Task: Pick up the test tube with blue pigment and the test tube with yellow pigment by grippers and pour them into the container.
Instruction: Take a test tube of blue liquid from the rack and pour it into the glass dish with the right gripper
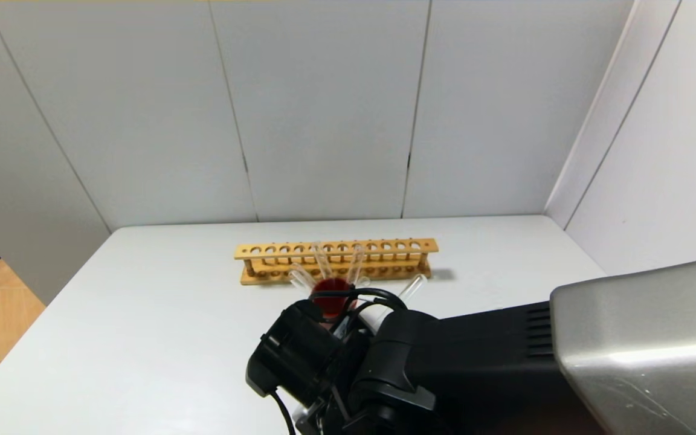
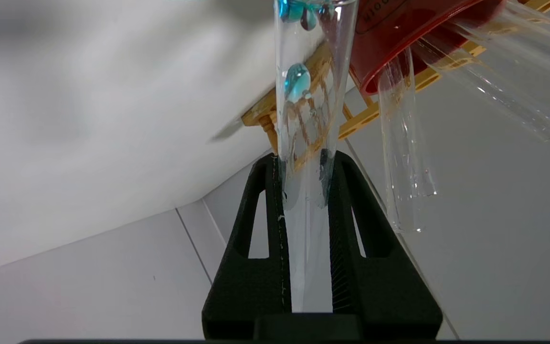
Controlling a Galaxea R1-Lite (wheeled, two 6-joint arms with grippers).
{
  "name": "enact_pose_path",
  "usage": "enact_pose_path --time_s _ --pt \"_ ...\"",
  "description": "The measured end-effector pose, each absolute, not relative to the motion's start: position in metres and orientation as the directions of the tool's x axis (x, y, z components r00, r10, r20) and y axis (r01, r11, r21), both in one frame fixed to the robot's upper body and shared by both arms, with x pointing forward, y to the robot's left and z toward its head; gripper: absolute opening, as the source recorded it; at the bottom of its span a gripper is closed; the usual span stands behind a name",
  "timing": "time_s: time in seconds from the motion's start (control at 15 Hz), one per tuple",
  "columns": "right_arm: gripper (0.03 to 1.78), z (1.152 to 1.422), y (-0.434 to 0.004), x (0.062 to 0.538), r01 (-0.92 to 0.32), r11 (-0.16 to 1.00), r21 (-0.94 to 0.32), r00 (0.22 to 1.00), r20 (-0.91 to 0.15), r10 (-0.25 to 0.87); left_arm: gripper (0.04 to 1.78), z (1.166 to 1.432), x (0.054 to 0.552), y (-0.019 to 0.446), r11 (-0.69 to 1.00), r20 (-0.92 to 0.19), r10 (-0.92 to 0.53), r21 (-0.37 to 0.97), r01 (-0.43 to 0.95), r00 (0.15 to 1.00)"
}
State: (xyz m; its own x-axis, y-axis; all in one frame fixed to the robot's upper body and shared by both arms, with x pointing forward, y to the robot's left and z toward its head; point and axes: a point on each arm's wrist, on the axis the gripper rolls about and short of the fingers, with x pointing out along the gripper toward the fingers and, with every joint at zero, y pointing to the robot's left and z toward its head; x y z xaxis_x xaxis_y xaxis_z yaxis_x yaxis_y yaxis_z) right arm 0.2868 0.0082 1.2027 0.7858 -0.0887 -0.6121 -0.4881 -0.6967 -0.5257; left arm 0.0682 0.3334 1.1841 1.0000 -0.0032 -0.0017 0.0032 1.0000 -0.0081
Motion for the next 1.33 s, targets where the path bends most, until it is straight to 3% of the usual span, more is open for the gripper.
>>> enact_pose_path --time_s 0.4,1.33 --pt "0.32 1.2074 0.0089 0.2885 -0.459 -0.734 -0.500 0.817 -0.562 -0.128 1.75 1.1839 0.0683 0.3334 1.000 -0.003 -0.004 -0.009 0.004 1.000" --pt "0.32 1.2102 0.0129 0.2848 -0.445 -0.739 -0.506 0.823 -0.556 -0.115 1.75 1.1840 0.0683 0.3334 1.000 -0.002 -0.003 -0.008 0.003 1.000"
